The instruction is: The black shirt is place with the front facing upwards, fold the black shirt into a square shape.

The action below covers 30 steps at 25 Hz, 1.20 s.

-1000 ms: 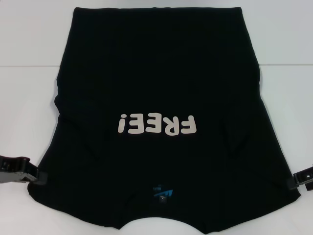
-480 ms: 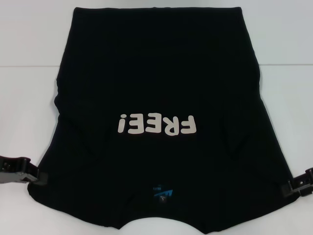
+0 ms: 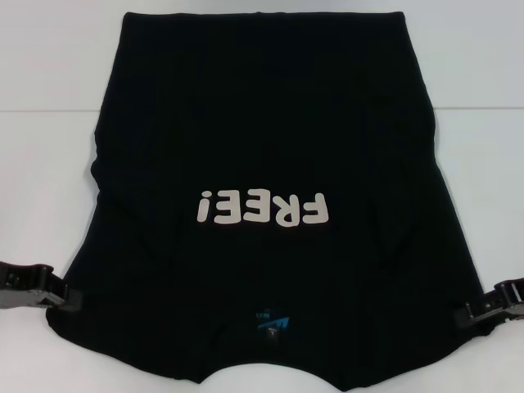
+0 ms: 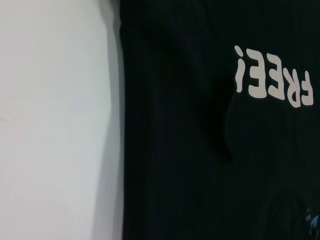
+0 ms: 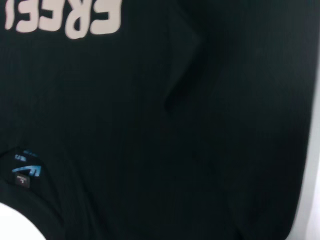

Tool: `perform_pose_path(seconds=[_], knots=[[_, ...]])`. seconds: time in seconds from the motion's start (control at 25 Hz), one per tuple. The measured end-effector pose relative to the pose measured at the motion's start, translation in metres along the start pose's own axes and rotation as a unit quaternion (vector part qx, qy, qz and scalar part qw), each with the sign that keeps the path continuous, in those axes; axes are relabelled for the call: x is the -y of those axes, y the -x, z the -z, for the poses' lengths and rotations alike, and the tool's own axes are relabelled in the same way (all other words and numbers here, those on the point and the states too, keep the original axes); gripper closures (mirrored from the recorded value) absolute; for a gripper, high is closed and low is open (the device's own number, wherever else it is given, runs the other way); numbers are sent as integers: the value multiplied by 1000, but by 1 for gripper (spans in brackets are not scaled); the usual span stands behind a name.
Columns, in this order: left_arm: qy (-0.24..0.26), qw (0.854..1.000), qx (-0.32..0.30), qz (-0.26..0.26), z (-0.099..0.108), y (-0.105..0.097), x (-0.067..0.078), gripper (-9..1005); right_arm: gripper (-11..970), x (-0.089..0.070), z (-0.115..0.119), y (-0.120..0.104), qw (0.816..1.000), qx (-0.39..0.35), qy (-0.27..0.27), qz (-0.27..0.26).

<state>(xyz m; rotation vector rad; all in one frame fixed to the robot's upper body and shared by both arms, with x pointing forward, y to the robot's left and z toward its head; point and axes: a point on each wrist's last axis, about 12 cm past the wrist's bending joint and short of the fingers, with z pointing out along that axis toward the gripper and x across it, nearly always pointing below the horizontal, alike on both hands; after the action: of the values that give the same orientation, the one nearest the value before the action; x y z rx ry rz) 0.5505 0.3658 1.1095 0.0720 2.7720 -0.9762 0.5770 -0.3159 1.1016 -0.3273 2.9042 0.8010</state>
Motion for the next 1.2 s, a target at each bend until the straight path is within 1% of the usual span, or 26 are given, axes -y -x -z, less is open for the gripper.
perform_pose_path(seconds=[0.4,0.68,0.88,1.2], knots=[[1,1000,-1,-1,1,1,0,964,260,-9,-6,6,1000,-6,4,14],[-3,1000,-4,-3,1,0,1,964,271,-20,-14,12,999,-12,-1,46],[-6,1000,-5,-7,1,0,2,964,503,-22,-16,15,998,-15,-6,54],[-14,1000,-15,-13,1,-1,4,964,780,-24,-9,18,997,-20,-7,68]])
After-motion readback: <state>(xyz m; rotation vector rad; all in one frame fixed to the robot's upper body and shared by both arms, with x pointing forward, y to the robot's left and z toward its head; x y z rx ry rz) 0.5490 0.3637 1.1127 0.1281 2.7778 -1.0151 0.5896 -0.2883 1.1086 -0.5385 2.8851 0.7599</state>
